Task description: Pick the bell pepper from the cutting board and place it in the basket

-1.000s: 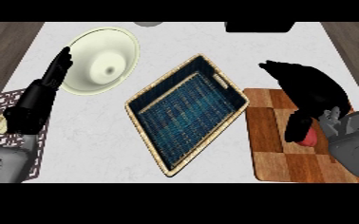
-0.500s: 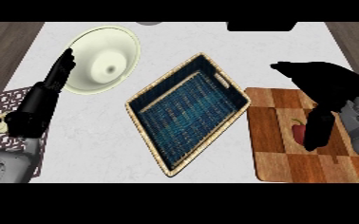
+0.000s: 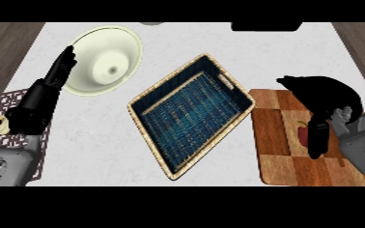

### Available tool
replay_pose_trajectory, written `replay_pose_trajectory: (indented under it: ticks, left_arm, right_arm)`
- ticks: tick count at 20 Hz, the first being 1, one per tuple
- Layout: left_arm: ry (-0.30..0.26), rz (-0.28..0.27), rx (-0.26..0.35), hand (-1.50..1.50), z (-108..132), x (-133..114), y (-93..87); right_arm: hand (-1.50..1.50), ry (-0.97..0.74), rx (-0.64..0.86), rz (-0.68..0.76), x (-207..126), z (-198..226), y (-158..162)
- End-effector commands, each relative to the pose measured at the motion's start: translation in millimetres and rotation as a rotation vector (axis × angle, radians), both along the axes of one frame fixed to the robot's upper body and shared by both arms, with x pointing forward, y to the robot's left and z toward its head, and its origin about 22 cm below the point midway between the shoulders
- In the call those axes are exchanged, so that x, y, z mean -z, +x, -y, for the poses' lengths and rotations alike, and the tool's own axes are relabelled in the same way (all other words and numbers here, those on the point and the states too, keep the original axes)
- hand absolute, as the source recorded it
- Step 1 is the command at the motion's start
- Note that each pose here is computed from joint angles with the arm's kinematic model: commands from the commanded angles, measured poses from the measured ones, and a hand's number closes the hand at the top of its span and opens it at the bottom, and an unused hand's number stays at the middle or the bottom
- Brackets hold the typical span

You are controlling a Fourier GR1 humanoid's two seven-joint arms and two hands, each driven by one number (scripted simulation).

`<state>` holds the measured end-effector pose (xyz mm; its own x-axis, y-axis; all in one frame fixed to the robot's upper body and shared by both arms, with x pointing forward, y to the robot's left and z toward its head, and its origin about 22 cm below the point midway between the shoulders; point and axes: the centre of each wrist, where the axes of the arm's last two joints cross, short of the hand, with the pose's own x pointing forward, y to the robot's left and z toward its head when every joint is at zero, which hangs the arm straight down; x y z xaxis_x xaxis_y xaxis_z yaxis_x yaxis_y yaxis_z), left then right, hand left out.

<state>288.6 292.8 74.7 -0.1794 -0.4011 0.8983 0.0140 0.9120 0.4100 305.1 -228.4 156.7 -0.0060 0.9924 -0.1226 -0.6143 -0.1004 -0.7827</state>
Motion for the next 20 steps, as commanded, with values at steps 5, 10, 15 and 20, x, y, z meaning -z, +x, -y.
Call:
replay_pose_trajectory:
  ticks: [5,10,15,20]
  left_arm:
    - [0.002,-0.009,-0.018,0.0,-10,-12,1.0]
    - [0.01,-0.004,0.017,0.0,5,-13,9.8]
    - [-0.018,-0.002,0.005,0.0,9,9,-11.1]
    - [0.006,-0.007,0.004,0.0,1,-3,-0.7]
  right_arm:
    - [-1.5,-0.099,0.061,-0.088,29,13,10]
    - [-1.5,-0.093,0.057,-0.051,49,40,0]
    - [-1.5,-0.081,0.051,-0.014,87,33,-9]
    - [-1.5,-0.09,0.023,-0.008,75,44,9]
